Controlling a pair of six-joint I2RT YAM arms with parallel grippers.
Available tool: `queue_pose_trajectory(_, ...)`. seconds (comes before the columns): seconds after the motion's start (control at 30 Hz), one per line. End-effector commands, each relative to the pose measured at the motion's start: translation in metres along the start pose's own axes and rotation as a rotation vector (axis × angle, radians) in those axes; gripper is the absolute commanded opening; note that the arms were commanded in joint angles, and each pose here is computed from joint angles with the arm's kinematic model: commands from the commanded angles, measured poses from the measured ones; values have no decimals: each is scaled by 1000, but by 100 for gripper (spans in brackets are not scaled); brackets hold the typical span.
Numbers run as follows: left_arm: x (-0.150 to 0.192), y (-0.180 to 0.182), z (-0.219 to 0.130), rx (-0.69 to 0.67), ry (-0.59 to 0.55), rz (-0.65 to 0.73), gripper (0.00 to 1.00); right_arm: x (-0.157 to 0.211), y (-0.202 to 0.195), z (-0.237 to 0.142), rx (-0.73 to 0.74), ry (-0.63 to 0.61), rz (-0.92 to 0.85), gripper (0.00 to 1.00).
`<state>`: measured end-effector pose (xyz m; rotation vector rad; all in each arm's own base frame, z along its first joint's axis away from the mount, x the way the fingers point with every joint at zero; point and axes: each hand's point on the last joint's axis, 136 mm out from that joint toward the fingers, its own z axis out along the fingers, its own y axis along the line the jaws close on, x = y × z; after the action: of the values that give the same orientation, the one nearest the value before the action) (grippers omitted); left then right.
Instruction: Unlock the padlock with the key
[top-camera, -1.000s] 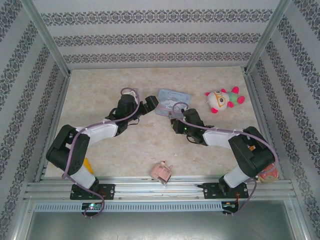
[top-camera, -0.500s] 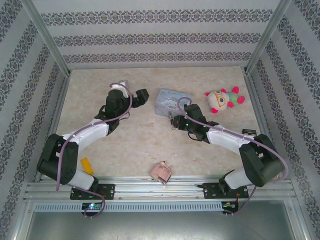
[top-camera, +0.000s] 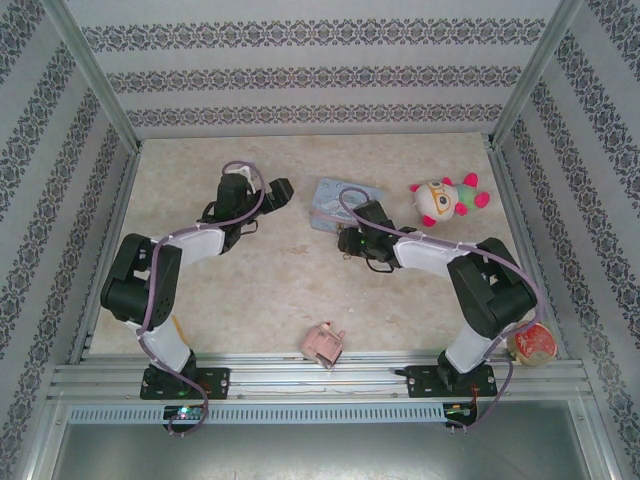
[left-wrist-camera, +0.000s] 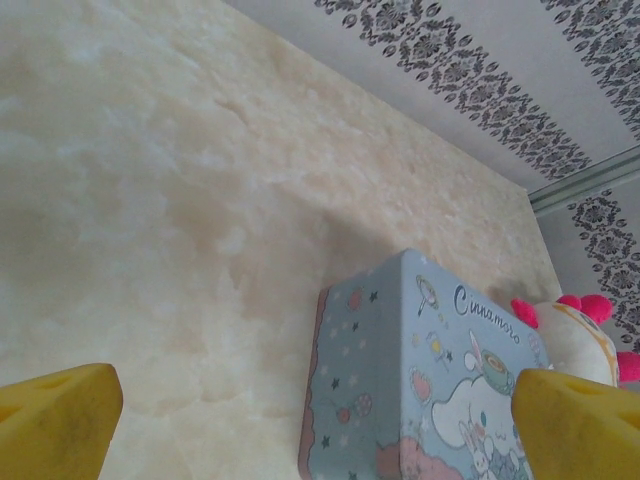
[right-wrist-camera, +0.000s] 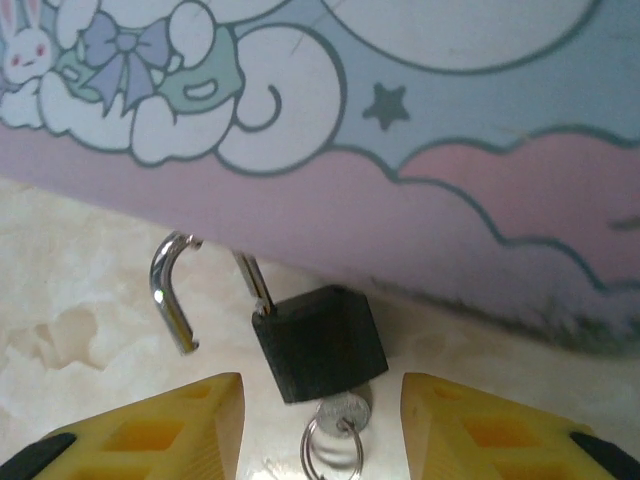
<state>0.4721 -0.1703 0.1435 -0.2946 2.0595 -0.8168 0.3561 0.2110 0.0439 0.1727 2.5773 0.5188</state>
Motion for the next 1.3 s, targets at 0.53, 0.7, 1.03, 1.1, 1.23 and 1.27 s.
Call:
queue_pose_trajectory(0.53, 19, -24, 46, -61, 90, 269, 99, -20, -10, 28, 73, 31, -37, 41)
queue_pose_trajectory(0.7, 27, -24, 54, -93, 112, 325, 99, -18, -11, 27, 68, 34, -32, 20)
queue_pose_trajectory(1.03, 56, -18, 58, -156, 172, 420, 99, -11, -14, 27, 32, 36, 36, 0)
queue_pose_trajectory(1.1, 63, -13, 56, -179, 187, 439, 99, -12, -12, 24, 23, 31, 42, 0)
queue_pose_trajectory(1.23, 70, -8, 49, -200, 194, 438, 99, -14, -8, 14, 16, 17, 43, 0)
queue_pose_trajectory(1.27, 70, -8, 48, -201, 193, 436, 99, -15, -6, 11, 15, 13, 37, 0)
